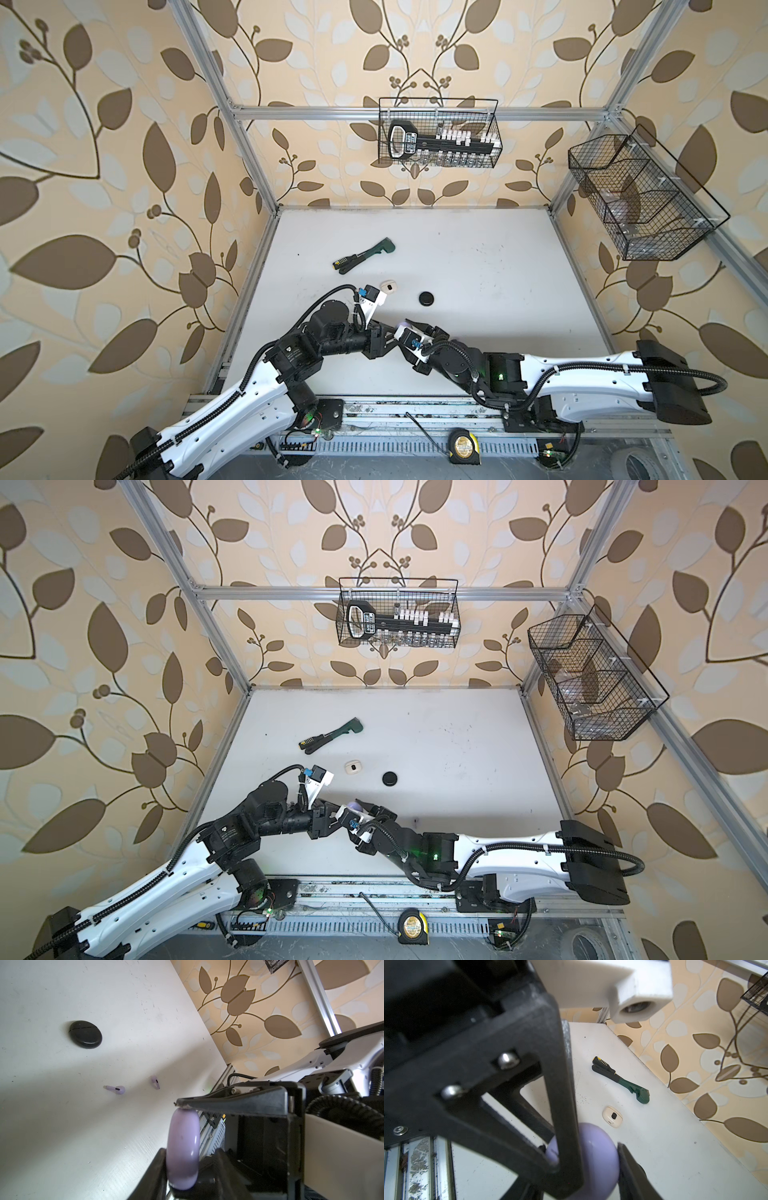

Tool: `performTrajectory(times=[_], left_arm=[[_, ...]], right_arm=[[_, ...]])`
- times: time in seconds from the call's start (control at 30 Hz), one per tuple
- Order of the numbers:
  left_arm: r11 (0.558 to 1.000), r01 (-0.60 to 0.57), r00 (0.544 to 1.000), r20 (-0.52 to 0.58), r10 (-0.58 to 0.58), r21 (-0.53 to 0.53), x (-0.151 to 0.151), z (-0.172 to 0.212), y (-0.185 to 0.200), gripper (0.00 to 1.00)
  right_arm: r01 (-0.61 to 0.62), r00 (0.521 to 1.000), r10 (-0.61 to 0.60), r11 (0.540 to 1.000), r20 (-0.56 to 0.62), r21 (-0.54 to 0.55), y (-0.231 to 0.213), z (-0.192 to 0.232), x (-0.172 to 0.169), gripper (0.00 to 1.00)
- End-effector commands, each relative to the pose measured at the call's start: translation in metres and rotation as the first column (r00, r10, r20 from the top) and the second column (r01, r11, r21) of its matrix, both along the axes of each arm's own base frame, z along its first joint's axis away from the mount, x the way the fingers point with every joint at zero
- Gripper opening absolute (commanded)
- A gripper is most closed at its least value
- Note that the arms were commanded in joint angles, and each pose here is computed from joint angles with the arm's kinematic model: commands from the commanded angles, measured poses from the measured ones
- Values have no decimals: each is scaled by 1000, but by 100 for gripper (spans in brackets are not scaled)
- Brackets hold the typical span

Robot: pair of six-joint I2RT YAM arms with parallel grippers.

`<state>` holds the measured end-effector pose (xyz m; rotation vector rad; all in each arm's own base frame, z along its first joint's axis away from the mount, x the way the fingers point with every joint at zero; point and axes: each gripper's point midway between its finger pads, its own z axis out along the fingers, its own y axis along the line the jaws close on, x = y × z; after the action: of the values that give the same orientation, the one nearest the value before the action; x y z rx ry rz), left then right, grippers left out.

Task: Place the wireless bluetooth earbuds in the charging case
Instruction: 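Close the left gripper on the lilac case held by the right gripper, then open the right gripper and draw it back from the lilac case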

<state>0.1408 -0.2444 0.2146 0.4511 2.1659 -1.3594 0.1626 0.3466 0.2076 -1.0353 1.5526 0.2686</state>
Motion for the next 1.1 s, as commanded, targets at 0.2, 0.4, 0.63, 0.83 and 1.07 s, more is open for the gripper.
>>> performTrajectory(times=[0.2,0.4,0.63,0.83,1.07], left_arm=[[996,53,998,41,-51,-70,-5,13,-10,26],[996,46,997,64,-41,-81,0,13,-13,8],[995,-94,980,172,97,-26,26,29,0,0],[998,-54,875,481,52,-10,38,42,-6,0],[996,-79,690,719,78,-32,58,33,-14,0]], right_arm=[[-12,1000,12,998,-3,59,0,9,-4,31],[-45,999,48,996,-25,81,4,10,-10,40],[-30,999,34,990,-25,137,-9,22,-10,75],[-23,999,32,969,-33,244,-34,44,-10,82],[54,998,-32,916,-60,398,-80,65,6,83]])
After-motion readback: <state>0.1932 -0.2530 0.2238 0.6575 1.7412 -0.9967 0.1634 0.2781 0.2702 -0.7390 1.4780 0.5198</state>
